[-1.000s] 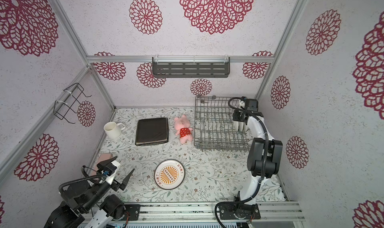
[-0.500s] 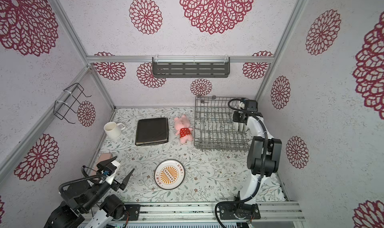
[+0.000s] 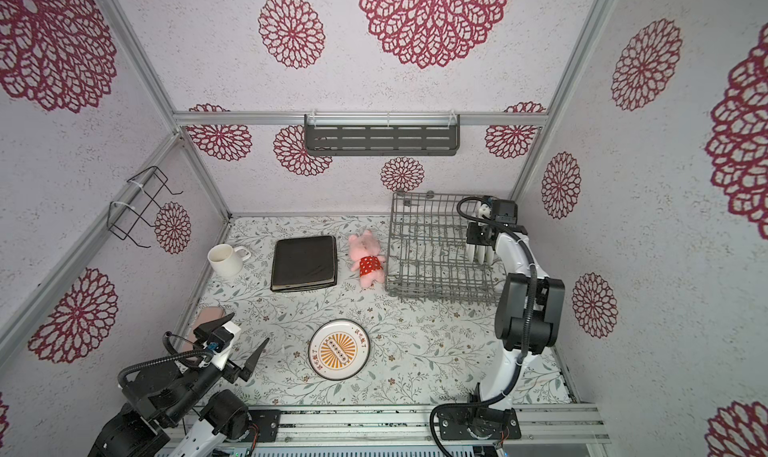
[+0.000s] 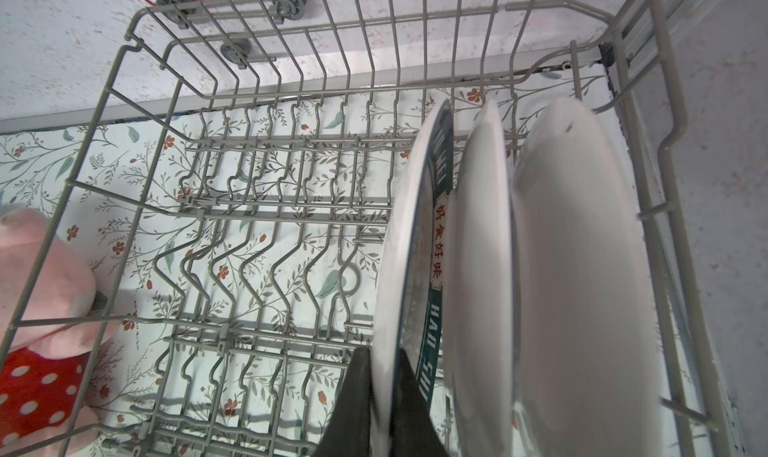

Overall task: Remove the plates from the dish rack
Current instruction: 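Lower the right gripper and close it on the green-rimmed plate's rim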

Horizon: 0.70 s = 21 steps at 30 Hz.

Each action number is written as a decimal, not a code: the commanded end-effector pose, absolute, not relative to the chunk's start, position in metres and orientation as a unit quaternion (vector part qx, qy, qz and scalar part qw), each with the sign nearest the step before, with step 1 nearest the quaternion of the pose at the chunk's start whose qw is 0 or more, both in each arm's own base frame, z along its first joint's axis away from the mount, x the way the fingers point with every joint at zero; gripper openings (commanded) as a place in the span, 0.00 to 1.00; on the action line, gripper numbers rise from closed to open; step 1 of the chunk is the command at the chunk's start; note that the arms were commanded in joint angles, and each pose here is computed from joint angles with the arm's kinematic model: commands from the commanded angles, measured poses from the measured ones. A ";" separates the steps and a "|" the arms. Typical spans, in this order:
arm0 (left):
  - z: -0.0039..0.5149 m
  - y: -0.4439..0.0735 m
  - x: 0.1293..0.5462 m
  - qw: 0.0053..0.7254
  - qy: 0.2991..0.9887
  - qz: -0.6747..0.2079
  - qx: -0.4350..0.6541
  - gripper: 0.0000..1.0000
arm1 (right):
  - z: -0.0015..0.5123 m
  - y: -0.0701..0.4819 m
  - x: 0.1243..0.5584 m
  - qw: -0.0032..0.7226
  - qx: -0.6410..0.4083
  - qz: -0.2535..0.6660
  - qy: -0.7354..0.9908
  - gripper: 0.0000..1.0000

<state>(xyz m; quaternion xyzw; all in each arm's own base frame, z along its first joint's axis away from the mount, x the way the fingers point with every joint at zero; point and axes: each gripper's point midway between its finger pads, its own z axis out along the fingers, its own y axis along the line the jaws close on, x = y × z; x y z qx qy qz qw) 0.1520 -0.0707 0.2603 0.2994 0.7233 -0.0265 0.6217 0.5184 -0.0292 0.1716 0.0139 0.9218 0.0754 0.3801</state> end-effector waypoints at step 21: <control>0.262 -0.074 0.151 0.629 0.712 -0.027 0.311 0.98 | 0.253 -0.024 0.516 0.459 -0.026 0.069 0.885 0.07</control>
